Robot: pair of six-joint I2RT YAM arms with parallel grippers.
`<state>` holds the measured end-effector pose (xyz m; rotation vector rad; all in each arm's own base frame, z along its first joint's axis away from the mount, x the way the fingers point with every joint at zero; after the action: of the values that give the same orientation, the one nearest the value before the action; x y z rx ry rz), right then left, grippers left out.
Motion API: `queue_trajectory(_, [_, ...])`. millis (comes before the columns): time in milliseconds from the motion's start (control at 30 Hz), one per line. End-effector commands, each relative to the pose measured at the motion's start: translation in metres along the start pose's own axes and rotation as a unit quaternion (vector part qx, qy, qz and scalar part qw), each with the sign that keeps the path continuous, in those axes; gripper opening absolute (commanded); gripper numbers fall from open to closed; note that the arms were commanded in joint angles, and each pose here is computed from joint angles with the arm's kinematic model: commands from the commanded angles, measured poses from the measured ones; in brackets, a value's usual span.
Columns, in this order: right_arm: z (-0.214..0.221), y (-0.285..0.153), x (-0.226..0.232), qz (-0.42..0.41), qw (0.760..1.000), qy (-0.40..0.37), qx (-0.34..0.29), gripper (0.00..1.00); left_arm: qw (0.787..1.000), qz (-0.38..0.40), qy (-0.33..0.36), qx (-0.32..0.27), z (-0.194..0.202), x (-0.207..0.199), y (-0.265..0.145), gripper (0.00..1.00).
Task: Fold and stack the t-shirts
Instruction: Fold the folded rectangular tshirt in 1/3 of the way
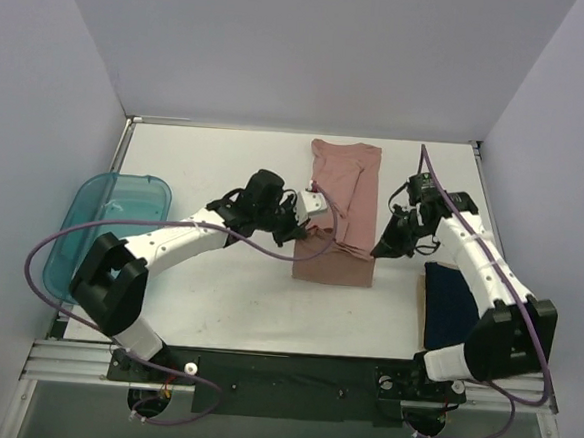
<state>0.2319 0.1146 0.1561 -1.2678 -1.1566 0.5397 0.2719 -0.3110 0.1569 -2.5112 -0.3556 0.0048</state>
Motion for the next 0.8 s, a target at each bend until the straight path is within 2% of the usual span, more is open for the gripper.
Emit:
queue_trajectory(0, [-0.044,0.009,0.016,-0.030,0.999,-0.027,0.006,0.00,0.994,-0.083,-0.001,-0.072,-0.056,0.069,0.019,0.00])
queue_trajectory(133, [-0.088,0.030,0.019,-0.035,0.999,-0.003,0.018,0.00,0.994,-0.098,-0.013,-0.042,-0.054,0.101,0.052,0.00])
queue_trajectory(167, [-0.101,0.025,0.028,-0.048,0.999,-0.005,0.008,0.00,0.994,-0.099,-0.028,-0.035,-0.047,0.105,0.058,0.00])
queue_trajectory(200, [-0.107,0.038,0.029,-0.054,0.998,-0.001,0.027,0.00,0.994,-0.101,-0.042,-0.032,-0.042,0.114,0.062,0.00])
queue_trajectory(300, [-0.133,0.046,0.043,-0.082,0.996,0.014,0.033,0.00,0.991,-0.113,-0.070,-0.008,-0.018,0.134,0.069,0.00])
queue_trajectory(467, [-0.148,0.074,0.044,-0.086,0.994,0.026,0.063,0.00,0.988,-0.139,-0.073,-0.004,-0.011,0.160,0.077,0.00])
queue_trajectory(767, [-0.161,0.091,0.028,-0.056,0.995,0.059,0.059,0.00,0.986,-0.145,-0.082,-0.026,-0.002,0.174,0.091,0.00])
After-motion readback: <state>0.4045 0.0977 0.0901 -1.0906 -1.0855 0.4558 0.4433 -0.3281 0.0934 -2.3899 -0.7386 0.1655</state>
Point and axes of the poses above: each gripper's point midway between its finger pads, its own y axis out along the fingers, its own x axis along the line the jaws close on, z = x × y, the point moved 2 cm from there along -y, back along the fingers, and after that the axes turned 3 degrees about y, right-handed, at the moved point
